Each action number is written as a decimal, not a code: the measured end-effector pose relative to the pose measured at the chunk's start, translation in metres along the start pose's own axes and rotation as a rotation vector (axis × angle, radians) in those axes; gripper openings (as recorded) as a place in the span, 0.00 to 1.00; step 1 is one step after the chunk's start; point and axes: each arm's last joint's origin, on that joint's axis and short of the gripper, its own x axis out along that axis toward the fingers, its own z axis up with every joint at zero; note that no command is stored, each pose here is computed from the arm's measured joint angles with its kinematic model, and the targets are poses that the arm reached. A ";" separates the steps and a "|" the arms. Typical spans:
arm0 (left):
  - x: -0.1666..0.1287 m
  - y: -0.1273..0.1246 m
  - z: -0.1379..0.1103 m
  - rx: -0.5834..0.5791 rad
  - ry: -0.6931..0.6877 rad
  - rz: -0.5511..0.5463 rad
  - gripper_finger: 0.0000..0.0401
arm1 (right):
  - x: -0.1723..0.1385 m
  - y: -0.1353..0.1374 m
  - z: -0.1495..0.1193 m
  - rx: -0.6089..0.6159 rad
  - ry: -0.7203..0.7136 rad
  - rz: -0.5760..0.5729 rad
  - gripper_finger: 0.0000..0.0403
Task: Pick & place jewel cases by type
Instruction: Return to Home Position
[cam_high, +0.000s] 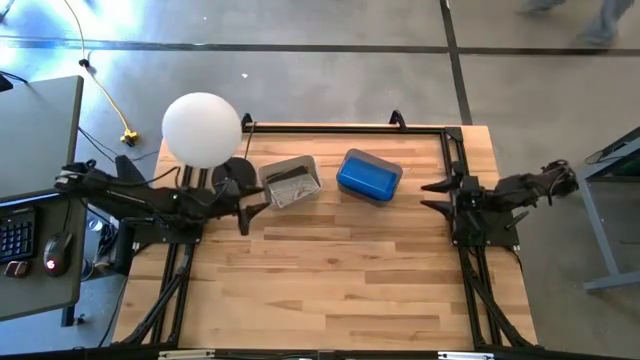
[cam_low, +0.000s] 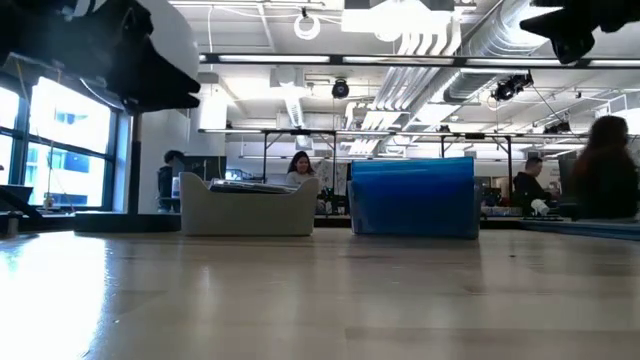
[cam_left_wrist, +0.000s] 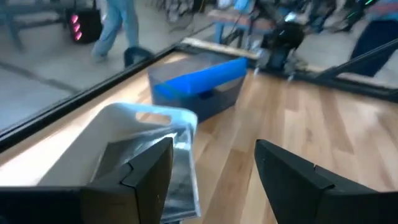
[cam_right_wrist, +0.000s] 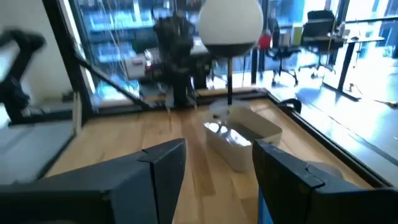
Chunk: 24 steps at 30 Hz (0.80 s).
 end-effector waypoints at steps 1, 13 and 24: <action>-0.001 0.001 -0.004 0.003 -0.021 -0.015 0.56 | -0.002 -0.002 -0.004 0.007 -0.014 0.000 0.45; -0.015 0.013 -0.030 0.036 -0.084 -0.106 0.56 | 0.000 -0.006 -0.045 0.009 -0.018 -0.001 0.45; -0.027 0.025 -0.044 0.032 -0.149 -0.044 0.56 | 0.000 -0.007 -0.051 -0.029 0.024 -0.011 0.45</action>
